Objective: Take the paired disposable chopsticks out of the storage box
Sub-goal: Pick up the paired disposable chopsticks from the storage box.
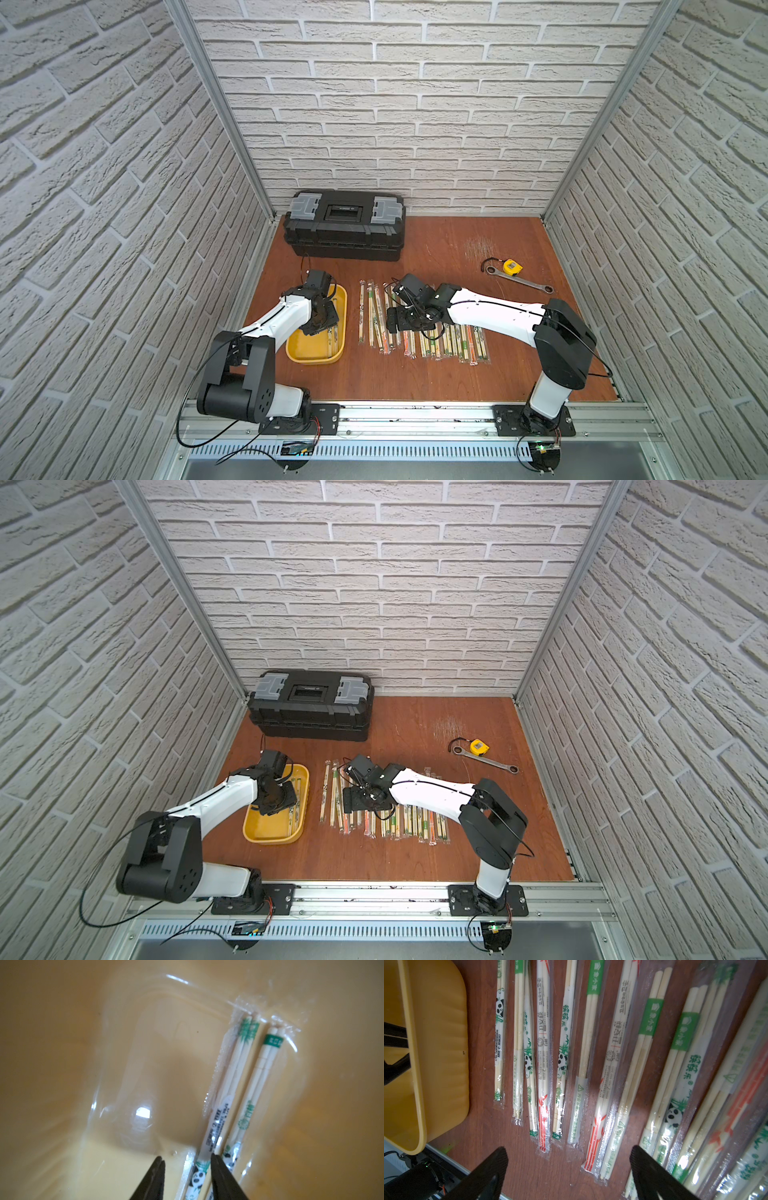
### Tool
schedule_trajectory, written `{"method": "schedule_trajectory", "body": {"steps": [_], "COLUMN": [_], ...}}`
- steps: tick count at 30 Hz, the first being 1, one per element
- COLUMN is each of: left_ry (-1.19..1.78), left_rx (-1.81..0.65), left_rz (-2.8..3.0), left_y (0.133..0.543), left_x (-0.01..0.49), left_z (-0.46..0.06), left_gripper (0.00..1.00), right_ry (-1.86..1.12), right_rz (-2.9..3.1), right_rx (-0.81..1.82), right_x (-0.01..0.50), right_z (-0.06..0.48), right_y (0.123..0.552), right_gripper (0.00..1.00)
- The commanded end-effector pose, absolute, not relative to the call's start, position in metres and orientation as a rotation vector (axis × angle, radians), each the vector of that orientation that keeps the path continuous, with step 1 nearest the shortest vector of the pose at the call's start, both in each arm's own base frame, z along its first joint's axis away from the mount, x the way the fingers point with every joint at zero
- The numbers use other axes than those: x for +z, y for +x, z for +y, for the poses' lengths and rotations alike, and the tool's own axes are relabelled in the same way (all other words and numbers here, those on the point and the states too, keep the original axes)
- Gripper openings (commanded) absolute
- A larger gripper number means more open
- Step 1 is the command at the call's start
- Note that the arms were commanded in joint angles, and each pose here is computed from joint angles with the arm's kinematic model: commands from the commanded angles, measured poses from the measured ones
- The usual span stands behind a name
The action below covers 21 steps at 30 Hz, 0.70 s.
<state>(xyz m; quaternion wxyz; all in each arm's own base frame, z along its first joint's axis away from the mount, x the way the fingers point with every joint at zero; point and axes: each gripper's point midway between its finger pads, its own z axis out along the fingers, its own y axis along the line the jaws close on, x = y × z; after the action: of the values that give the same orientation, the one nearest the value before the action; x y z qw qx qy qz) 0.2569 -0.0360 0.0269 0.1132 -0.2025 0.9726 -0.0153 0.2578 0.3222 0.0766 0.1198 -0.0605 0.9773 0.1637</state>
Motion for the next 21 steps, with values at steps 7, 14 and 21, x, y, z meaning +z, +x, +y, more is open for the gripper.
{"method": "schedule_trajectory", "body": {"steps": [7, 14, 21], "left_ry": [-0.585, -0.581, -0.583], "left_rx": [-0.053, -0.047, -0.03], "left_rz": [2.888, 2.897, 2.875], "left_y": [0.257, 0.256, 0.257], "left_x": [0.012, 0.011, 0.021], "left_z": [-0.045, -0.045, -0.042], "left_gripper": [0.36, 0.19, 0.1], "right_ry": [-0.209, -0.209, -0.21], "right_rz": [2.836, 2.832, 2.834], "right_rx": [0.495, 0.494, 0.492], "right_x": [0.081, 0.083, 0.083], "right_z": [0.329, 0.329, 0.329], "right_y": [0.259, 0.26, 0.26], "right_gripper": [0.93, 0.93, 0.93]}}
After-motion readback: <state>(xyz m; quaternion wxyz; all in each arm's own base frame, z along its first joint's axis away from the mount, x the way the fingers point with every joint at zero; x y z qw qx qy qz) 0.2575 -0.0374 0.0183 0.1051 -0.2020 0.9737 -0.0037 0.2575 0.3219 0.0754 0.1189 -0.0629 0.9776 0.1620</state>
